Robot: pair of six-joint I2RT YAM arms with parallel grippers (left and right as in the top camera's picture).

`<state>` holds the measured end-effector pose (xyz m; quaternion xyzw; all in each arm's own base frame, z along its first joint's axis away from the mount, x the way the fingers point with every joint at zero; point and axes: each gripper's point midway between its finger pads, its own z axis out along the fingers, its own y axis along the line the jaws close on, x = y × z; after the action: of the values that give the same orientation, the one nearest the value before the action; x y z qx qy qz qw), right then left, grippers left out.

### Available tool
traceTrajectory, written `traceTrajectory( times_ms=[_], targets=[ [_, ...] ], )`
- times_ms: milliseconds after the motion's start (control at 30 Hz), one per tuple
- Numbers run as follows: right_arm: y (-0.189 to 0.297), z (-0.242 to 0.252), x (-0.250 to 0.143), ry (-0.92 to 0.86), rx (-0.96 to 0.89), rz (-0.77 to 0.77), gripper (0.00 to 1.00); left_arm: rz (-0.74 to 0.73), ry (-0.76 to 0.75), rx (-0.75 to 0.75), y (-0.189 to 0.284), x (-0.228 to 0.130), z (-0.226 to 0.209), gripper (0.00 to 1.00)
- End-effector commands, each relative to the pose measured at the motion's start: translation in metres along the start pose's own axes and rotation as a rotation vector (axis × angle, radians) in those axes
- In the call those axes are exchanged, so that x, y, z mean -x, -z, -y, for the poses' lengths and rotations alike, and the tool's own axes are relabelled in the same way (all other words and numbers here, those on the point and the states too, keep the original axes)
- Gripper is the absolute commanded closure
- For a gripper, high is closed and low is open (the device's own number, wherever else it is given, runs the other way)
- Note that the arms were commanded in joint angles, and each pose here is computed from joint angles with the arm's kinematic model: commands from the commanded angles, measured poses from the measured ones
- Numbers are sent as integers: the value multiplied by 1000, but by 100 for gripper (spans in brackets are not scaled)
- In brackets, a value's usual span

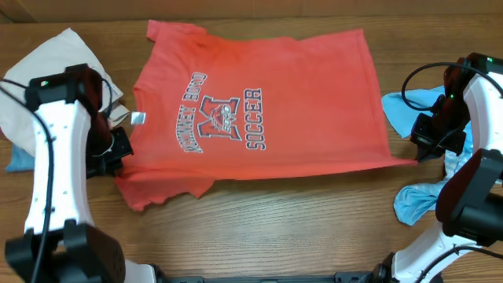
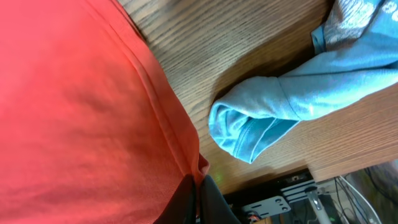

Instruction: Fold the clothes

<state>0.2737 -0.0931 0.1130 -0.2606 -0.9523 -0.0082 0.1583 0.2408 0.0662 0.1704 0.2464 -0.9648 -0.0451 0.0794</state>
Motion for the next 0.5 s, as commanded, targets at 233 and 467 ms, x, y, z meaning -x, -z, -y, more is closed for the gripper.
traceTrajectory(
  times_ms=[233, 467],
  targets=[
    [-5, 3, -15, -15, 14, 54, 96, 39, 43, 34, 5, -2, -13, 96],
    [-2, -11, 9, 13, 29, 159, 96, 151, 51, -70, 8, 28, 8, 96]
  ],
)
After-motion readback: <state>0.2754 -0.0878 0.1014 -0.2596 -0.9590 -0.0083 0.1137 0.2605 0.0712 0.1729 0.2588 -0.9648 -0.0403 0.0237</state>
